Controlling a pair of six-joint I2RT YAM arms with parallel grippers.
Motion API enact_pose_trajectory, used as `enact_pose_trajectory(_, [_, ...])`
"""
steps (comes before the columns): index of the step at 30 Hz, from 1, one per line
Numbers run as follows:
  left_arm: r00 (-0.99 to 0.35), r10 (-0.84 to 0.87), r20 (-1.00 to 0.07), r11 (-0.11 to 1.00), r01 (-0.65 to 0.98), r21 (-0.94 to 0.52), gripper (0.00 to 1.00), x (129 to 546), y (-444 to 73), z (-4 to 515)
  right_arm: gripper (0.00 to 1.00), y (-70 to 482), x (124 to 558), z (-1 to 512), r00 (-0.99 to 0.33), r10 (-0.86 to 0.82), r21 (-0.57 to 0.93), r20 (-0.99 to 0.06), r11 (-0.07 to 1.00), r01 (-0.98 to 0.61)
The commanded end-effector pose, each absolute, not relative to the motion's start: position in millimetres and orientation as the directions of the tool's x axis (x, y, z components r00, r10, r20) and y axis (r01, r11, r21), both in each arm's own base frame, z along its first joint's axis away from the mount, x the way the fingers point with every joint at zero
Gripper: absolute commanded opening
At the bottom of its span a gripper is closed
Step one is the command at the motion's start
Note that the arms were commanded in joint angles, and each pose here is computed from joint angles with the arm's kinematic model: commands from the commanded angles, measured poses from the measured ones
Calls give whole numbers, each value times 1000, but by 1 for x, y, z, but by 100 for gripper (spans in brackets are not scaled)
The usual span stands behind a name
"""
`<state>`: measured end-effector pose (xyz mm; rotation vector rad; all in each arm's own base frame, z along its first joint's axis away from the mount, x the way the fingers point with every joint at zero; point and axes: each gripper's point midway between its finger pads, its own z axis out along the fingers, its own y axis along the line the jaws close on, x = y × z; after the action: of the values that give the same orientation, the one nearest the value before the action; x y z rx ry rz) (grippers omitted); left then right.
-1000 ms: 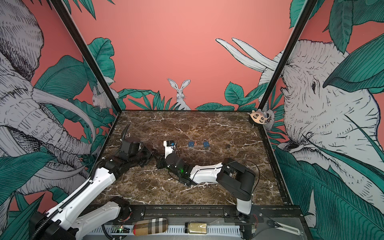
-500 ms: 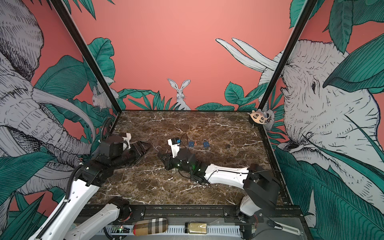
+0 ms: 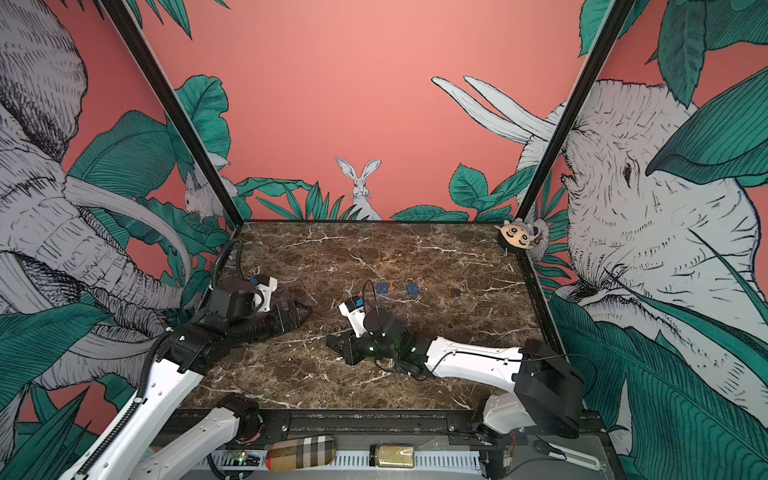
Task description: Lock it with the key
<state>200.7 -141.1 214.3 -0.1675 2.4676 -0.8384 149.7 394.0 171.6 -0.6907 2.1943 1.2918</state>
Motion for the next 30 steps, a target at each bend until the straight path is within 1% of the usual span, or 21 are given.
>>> enact_pose_trajectory(1, [-856, -240, -458, 803, 90, -590, 98, 198, -142, 205, 0, 393, 145, 193, -712, -166, 621, -682, 382, -684])
enact_pose_trajectory(5, [-876, -206, -437, 798, 108, -593, 98, 194, -147, 196, 0, 394, 146, 198, -708, -160, 619, -687, 382, -687])
enact_pose_trajectory(8, [-887, -175, -428, 794, 130, -594, 94, 193, -151, 195, 0, 395, 146, 195, -716, -170, 623, -677, 385, -680])
enact_pose_trajectory(10, [-889, -178, -423, 780, 135, -612, 92, 195, -155, 195, 0, 396, 146, 194, -716, -185, 619, -673, 390, -682])
enact_pose_trajectory(15, [-898, -213, -386, 730, 116, -674, 91, 200, -167, 190, 0, 398, 148, 200, -702, -204, 600, -683, 392, -697])
enact_pose_trajectory(20, [-919, -176, -353, 742, 112, -661, 89, 204, -172, 182, 0, 402, 153, 210, -694, -191, 600, -694, 379, -704])
enact_pose_trajectory(24, [-924, -160, -347, 751, 114, -651, 88, 211, -175, 181, 0, 406, 153, 213, -689, -196, 601, -698, 362, -712])
enact_pose_trajectory(30, [-940, -152, -307, 783, 76, -618, 86, 219, -174, 170, 0, 407, 158, 216, -678, -184, 596, -712, 352, -722])
